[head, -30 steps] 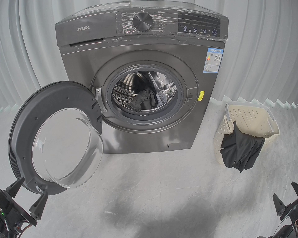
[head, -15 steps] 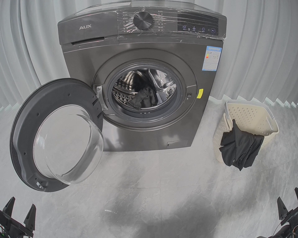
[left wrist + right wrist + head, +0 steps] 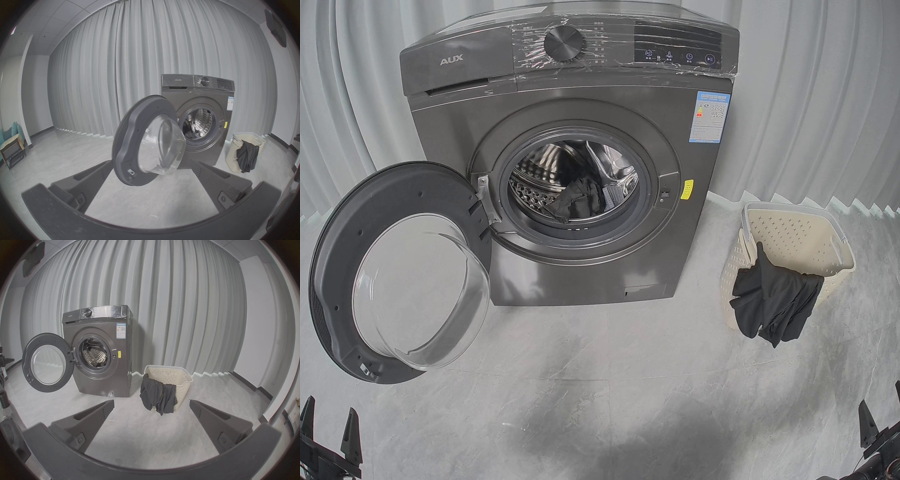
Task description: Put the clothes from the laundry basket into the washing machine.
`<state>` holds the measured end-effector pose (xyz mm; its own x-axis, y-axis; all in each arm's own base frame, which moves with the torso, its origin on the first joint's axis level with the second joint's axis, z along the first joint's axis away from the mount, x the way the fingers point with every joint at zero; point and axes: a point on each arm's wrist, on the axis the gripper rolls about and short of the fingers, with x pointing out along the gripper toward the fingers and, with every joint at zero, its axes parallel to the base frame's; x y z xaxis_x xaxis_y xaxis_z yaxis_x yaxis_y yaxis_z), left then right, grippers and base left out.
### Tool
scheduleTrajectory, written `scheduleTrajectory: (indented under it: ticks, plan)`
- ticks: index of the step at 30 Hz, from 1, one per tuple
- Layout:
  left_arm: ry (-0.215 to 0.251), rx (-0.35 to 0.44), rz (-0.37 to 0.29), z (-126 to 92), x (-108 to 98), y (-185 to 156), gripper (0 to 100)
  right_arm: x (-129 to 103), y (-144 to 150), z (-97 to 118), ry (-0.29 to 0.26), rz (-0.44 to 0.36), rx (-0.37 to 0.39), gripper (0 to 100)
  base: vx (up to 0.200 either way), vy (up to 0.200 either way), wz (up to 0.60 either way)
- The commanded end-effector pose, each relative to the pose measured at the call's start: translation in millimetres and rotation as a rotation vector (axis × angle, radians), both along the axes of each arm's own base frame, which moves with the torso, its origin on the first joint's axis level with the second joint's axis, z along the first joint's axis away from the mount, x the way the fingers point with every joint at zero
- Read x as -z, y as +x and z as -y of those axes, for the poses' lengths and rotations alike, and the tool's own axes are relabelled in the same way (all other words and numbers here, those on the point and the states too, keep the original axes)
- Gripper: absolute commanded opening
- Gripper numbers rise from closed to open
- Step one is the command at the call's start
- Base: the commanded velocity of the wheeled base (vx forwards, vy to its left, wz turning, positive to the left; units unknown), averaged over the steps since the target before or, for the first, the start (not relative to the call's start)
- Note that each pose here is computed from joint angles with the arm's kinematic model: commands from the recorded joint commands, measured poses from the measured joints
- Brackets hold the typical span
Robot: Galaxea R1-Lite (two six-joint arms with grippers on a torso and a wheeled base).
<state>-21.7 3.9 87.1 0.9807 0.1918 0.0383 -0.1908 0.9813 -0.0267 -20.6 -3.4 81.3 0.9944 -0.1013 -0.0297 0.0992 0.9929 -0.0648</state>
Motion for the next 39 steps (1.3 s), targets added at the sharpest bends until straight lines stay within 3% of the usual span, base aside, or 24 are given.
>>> scheduleTrajectory:
  ticks: [1,4,6,10,12,17,20,22,23,24,31,33,34,35,36,37,39]
  plan:
    - [-0.009,0.042,0.014,0.6,5.9,-1.7,100,-0.6,-4.4,-1.1,-0.004,0.048,0.014,100,0.000,0.000,0.00]
    - [-0.017,0.154,-0.003,3.0,8.1,-1.2,100,-0.6,-4.3,-3.3,0.010,0.049,-0.082,100,0.000,0.000,0.00]
    - [-0.015,0.187,-0.031,3.8,11.0,-1.1,100,-0.6,-4.3,-2.4,0.011,0.049,-0.048,100,0.000,0.000,0.00]
    - [-0.014,0.187,-0.036,3.8,11.4,-1.1,100,0.0,-4.2,-1.9,0.043,0.049,-0.018,100,0.000,0.000,0.00]
    - [-0.015,0.187,-0.034,3.8,11.0,-1.2,100,-0.2,-4.5,-4.0,0.043,0.041,-0.109,100,0.000,-0.100,0.00]
    - [-0.015,0.184,-0.034,3.8,11.0,-1.2,100,-0.7,-4.7,-5.4,0.054,0.043,-0.176,100,0.000,-0.200,0.00]
    - [-0.015,0.186,-0.034,3.8,11.0,-1.2,100,-0.3,-4.5,-4.9,0.059,0.042,-0.153,100,0.000,-0.200,0.00]
    - [-0.015,0.186,-0.034,3.8,11.0,-1.2,100,-0.2,-4.5,-2.7,0.042,0.042,-0.057,100,0.000,-0.200,0.00]
    - [-0.015,0.187,-0.034,3.8,11.0,-1.2,100,-0.4,-4.9,-0.3,0.036,0.044,0.055,100,0.000,-0.200,0.00]
    - [-0.015,0.186,-0.034,3.8,11.0,-1.2,100,-0.3,-4.9,-0.1,0.038,0.043,0.065,100,0.000,-0.200,0.00]
    - [-0.017,0.186,-0.034,3.8,11.0,-1.2,100,-0.5,-4.3,-0.5,0.009,0.054,0.044,100,0.000,-0.200,0.00]
    - [-0.017,0.186,-0.034,3.7,11.0,-1.2,100,-0.5,-3.9,-1.7,-0.001,0.057,-0.009,100,0.000,-0.200,0.00]
    - [-0.017,0.184,-0.034,3.8,11.0,-1.2,100,2.0,-2.9,-3.7,0.016,0.052,-0.101,100,0.000,-0.200,0.00]
    - [-0.017,0.184,-0.034,3.8,11.0,-1.2,100,2.0,-2.9,-3.7,0.016,0.052,-0.101,100,0.000,-0.200,0.00]
    - [-0.017,0.186,-0.034,3.7,11.0,-1.2,100,5.9,-2.3,-3.9,0.074,0.030,-0.109,100,0.000,-0.200,0.00]
    - [-0.017,0.186,-0.035,3.7,11.4,-1.1,100,5.8,-2.6,-3.4,0.089,0.028,-0.080,100,0.000,-0.200,0.00]
    - [-0.017,0.186,-0.034,3.7,11.0,-1.2,100,5.4,-2.0,-3.2,0.088,0.014,-0.069,100,0.000,-0.200,0.00]
